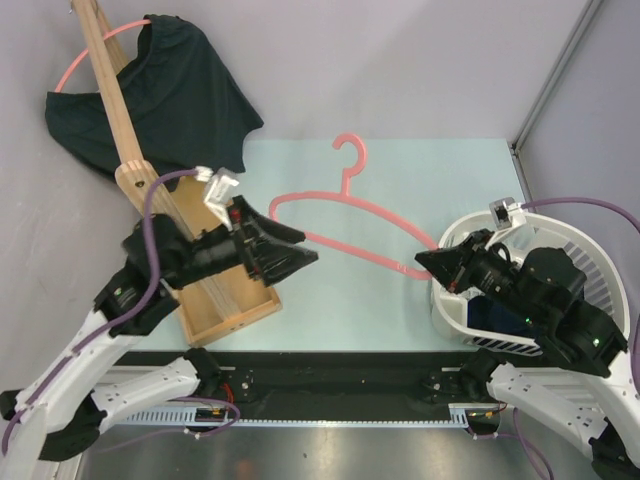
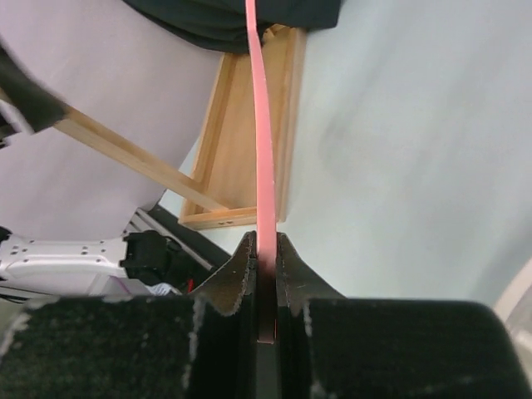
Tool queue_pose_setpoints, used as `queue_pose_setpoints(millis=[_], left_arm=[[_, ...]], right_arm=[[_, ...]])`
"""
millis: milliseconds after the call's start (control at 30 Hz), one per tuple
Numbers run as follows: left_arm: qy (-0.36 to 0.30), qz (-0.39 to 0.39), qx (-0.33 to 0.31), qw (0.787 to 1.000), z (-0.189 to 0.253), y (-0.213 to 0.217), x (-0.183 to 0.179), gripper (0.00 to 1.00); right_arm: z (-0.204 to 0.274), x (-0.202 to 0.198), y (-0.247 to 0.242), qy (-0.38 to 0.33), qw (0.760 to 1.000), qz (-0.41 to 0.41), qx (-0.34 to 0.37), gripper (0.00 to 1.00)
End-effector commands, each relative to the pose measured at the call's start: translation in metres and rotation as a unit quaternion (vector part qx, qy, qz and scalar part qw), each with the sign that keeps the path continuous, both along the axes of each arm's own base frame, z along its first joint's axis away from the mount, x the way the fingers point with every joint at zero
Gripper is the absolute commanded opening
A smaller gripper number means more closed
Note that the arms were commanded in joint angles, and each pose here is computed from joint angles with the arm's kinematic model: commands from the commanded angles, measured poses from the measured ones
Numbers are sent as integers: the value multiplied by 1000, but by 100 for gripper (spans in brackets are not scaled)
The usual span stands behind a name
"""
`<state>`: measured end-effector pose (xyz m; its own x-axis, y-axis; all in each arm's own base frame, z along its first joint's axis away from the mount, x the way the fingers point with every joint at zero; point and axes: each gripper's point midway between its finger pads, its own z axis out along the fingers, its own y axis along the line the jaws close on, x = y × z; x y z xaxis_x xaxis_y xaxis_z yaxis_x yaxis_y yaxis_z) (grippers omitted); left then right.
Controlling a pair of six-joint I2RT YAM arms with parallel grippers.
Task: Remove the shorts from the hanger
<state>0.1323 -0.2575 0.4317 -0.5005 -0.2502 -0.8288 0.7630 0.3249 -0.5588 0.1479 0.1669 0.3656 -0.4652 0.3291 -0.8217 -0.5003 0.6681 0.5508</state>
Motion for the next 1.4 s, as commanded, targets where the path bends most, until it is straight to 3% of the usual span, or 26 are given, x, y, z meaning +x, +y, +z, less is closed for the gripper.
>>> queue_pose_setpoints(millis=[0, 233, 367, 600, 1033, 1367], left_arm=[[-49, -97, -61, 992, 45, 24, -64, 79], [-110, -82, -48, 989, 38, 80, -108, 80], [-115, -13, -16, 993, 18, 112, -107, 80], [-116, 35, 28, 992, -23, 138, -106, 80], [-95, 70, 36, 992, -30, 160, -110, 80], [-92, 103, 17, 990, -30, 168, -104, 80]], right_arm=[[39, 18, 10, -88, 996, 1, 9, 0], [103, 21, 61, -242, 963, 108, 54, 0], [116, 10, 99, -297, 928, 210, 74, 0], [134, 16, 130, -356, 893, 251, 111, 0], [123, 6, 181, -368, 850, 352, 133, 0], [114, 6, 199, -366, 835, 388, 131, 0]])
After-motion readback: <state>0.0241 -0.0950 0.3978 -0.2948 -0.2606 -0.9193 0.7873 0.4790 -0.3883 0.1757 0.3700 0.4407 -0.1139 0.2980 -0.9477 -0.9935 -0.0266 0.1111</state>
